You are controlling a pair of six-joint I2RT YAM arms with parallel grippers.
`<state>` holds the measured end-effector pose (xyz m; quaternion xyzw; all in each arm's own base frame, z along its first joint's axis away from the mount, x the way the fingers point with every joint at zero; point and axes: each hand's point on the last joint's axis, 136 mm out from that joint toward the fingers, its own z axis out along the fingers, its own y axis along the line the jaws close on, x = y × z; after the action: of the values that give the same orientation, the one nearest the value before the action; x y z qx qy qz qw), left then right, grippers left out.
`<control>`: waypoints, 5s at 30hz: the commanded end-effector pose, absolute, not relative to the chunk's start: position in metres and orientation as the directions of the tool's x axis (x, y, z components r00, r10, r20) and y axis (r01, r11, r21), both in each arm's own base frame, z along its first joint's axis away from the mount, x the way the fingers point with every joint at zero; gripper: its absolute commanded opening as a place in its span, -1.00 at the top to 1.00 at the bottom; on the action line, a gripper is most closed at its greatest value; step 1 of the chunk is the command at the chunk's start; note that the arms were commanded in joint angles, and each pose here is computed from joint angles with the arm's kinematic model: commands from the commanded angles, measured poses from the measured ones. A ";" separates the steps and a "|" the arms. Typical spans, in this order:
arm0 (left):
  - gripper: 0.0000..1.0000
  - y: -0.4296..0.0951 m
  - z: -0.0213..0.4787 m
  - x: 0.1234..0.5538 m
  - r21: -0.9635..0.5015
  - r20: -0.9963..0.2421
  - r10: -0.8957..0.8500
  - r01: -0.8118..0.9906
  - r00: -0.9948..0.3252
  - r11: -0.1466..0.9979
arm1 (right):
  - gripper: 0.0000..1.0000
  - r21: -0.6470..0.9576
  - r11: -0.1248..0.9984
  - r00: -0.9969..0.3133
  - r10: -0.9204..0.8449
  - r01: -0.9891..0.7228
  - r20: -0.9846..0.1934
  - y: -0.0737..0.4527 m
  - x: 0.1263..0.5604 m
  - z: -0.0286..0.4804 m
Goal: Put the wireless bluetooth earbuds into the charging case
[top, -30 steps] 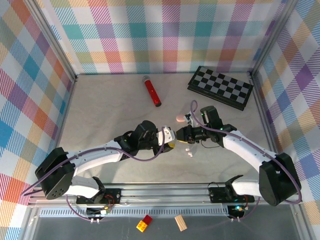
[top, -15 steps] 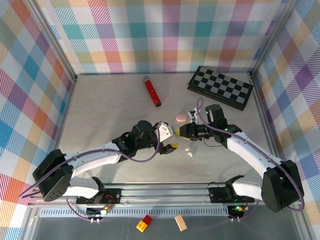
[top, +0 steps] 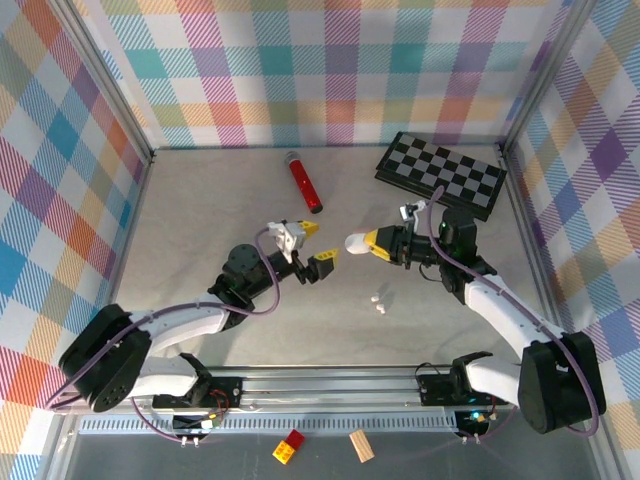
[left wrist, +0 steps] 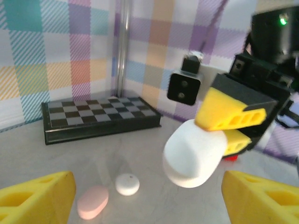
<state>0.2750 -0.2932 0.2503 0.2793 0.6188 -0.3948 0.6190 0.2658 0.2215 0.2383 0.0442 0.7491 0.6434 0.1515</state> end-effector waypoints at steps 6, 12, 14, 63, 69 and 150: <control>-0.73 -0.313 0.289 0.255 -0.040 -0.960 -0.275 0.940 0.058 0.339 | 0.64 0.985 0.004 -0.939 0.303 -0.172 -0.165 0.219 0.266 0.284; -0.69 -0.333 0.295 0.255 0.013 -0.960 -0.266 0.969 0.081 0.248 | 0.66 0.986 -0.028 -0.934 0.326 -0.163 -0.145 0.218 0.267 0.288; -0.67 -0.338 0.297 0.254 0.037 -0.960 -0.263 0.974 0.097 0.224 | 0.66 0.985 -0.037 -0.934 0.325 -0.167 -0.146 0.217 0.266 0.290; 0.18 -0.357 0.299 0.245 0.123 -0.957 -0.249 0.985 0.151 0.124 | 0.69 0.982 -0.077 -0.955 0.257 -0.174 -0.149 0.239 0.255 0.304; 0.20 -0.357 0.300 0.243 0.121 -0.957 -0.251 0.986 0.147 0.119 | 0.67 0.986 -0.062 -0.957 0.257 -0.157 -0.136 0.239 0.256 0.297; 0.27 -0.344 0.260 0.227 -0.022 -0.993 -0.118 0.996 -0.013 0.082 | -0.64 0.139 0.728 -0.401 -0.199 -0.671 -0.894 0.226 0.262 0.308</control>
<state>0.2363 -0.3468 0.2490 0.4304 0.5204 -0.5098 0.5330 0.2581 0.2253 0.2889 -0.2822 0.8070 0.2424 0.4587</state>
